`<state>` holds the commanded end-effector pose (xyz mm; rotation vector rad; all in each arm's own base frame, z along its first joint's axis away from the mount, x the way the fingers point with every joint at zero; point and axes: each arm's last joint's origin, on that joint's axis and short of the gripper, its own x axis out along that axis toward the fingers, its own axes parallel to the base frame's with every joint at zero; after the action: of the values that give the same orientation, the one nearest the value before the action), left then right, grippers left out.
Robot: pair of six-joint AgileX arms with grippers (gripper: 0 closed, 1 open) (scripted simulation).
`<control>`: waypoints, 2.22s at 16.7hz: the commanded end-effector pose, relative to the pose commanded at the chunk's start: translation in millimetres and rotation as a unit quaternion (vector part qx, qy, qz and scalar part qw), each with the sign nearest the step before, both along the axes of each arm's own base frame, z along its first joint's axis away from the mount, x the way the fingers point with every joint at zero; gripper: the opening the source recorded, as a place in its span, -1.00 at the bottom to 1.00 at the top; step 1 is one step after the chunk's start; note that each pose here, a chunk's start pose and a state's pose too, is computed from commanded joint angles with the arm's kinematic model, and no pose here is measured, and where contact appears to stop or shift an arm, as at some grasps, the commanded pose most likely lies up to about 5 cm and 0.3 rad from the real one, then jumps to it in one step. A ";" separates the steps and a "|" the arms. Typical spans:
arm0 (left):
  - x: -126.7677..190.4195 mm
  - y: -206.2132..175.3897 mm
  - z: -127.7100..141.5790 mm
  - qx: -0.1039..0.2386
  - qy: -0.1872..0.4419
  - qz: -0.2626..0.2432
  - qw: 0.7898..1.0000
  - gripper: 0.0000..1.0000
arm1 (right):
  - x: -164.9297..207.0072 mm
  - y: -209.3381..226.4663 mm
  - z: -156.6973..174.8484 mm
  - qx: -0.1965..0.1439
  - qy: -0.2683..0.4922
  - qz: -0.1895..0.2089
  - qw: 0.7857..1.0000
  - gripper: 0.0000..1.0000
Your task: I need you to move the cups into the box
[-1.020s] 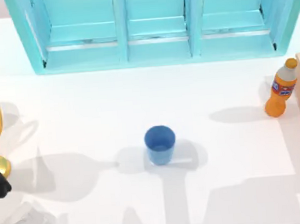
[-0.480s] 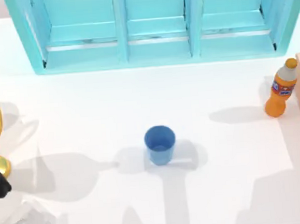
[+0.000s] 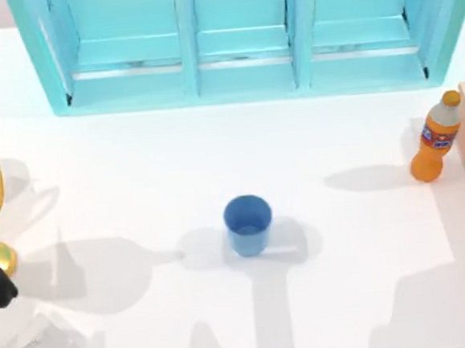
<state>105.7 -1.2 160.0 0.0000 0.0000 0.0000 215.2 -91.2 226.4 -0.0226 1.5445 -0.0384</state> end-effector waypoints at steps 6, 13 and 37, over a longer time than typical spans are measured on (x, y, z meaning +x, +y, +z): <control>0.0 0.0 0.0 0.000 0.000 0.000 1.000 1.00 | 0.0 0.0 0.0 0.000 0.000 0.000 1.000 0.51; 0.0 0.0 0.0 0.000 0.000 0.000 1.000 1.00 | 0.0 0.0 0.0 0.000 0.000 0.000 1.000 1.00; 0.0 0.0 0.0 0.000 0.000 0.000 1.000 1.00 | 3.2 2.1 100.0 0.000 0.000 0.001 1.000 1.00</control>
<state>105.7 -1.2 160.0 0.0000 0.0000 0.0000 218.4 -89.1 326.4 -0.0239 1.5451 -0.0360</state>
